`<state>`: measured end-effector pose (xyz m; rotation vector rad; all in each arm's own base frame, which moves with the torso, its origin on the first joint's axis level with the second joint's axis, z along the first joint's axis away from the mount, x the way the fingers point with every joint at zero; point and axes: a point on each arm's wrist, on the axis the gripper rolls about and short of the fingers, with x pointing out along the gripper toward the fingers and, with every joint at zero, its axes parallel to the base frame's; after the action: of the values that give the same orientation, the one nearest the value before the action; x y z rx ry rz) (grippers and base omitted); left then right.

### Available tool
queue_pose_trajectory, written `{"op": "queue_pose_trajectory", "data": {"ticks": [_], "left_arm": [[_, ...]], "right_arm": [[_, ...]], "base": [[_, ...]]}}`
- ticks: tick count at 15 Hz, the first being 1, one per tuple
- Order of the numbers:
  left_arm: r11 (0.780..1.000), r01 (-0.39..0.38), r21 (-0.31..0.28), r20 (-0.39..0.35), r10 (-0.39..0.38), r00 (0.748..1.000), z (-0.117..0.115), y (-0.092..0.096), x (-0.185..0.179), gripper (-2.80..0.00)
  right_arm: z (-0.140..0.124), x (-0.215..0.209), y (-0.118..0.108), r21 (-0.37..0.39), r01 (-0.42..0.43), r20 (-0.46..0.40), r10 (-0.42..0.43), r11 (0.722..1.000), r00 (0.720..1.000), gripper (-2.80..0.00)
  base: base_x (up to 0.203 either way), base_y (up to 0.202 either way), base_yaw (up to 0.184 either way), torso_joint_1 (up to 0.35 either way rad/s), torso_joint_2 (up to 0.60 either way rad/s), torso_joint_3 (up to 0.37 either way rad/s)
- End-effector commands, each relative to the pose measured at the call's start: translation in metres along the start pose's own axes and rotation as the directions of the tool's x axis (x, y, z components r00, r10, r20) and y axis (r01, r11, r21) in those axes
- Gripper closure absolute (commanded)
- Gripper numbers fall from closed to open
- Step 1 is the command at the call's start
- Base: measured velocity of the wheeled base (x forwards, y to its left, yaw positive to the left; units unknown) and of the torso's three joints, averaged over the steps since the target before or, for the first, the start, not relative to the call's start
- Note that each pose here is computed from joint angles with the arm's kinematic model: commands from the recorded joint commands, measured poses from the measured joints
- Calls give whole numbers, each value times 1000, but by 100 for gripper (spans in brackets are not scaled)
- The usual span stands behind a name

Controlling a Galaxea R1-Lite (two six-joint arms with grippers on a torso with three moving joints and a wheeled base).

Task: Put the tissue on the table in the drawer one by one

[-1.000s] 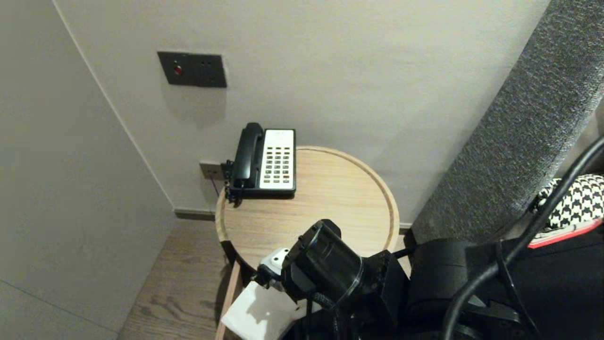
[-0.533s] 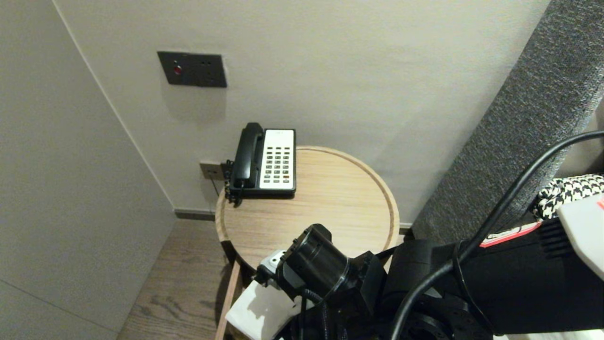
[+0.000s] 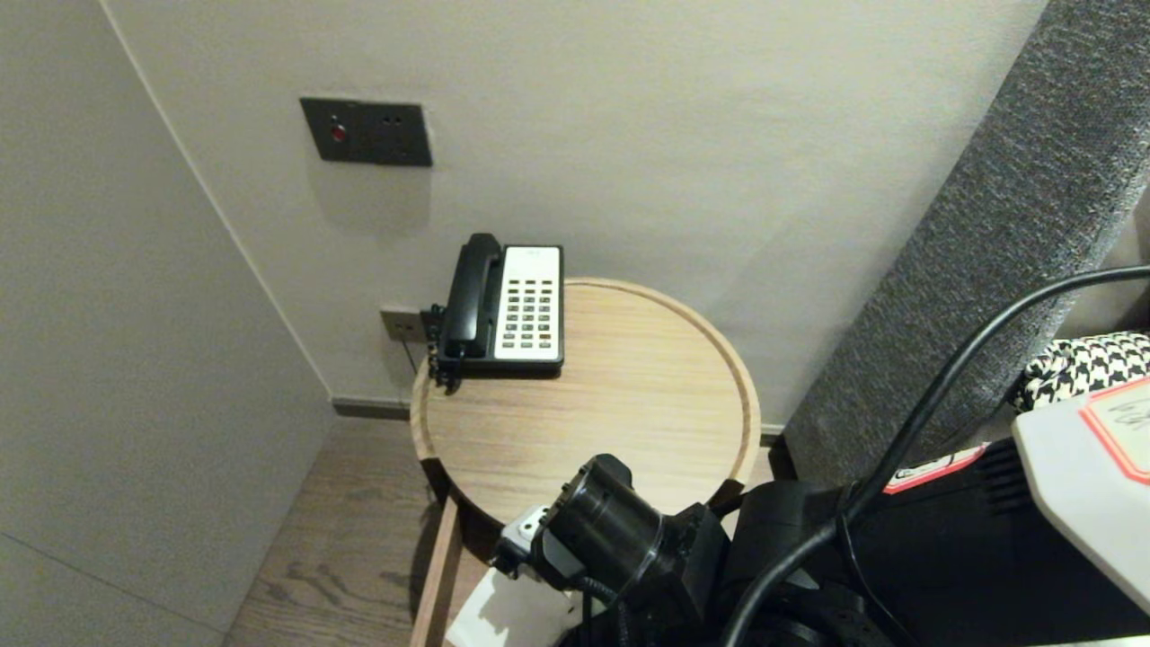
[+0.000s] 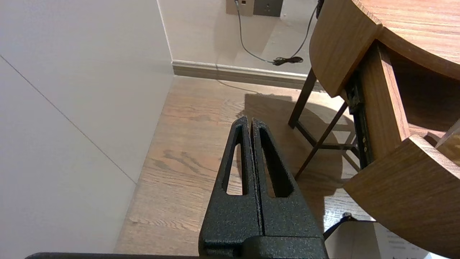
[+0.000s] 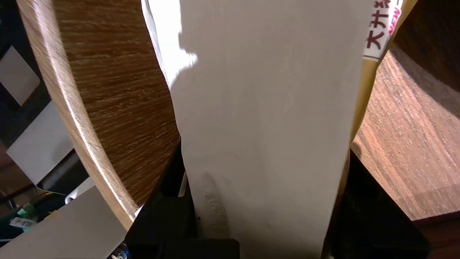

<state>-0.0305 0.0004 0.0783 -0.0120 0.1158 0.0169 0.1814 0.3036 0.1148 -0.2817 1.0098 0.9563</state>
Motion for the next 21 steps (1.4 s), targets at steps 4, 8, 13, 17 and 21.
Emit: {"op": "queue_pose_trajectory", "data": {"ticks": [4,8,13,17,21], "left_arm": [[1000,-1,-1,-1,1,1000,0,0,0,0],[1000,-1,-1,-1,1,1000,0,0,0,0],[1000,-1,-1,-2,1,1000,0,0,0,0],[1000,-1,-1,-1,1,1000,0,0,0,0],[1000,-1,-1,-1,1,1000,0,0,0,0]], "right_arm": [[-5,13,-2,-12,3,-42,-4,1000,999,0],[-8,18,-4,-29,6,-61,-7,1000,998,0],[-9,22,-4,-42,7,-70,-10,999,998,-280],[-9,19,-4,-43,7,-65,-9,999,998,-280],[-6,7,-2,-46,3,-37,-4,999,999,-280]], "base": [[0,0,0,0,0,0],[0,0,0,0,0,0],[0,0,0,0,0,0],[0,0,0,0,0,0],[0,0,0,0,0,0]]}}
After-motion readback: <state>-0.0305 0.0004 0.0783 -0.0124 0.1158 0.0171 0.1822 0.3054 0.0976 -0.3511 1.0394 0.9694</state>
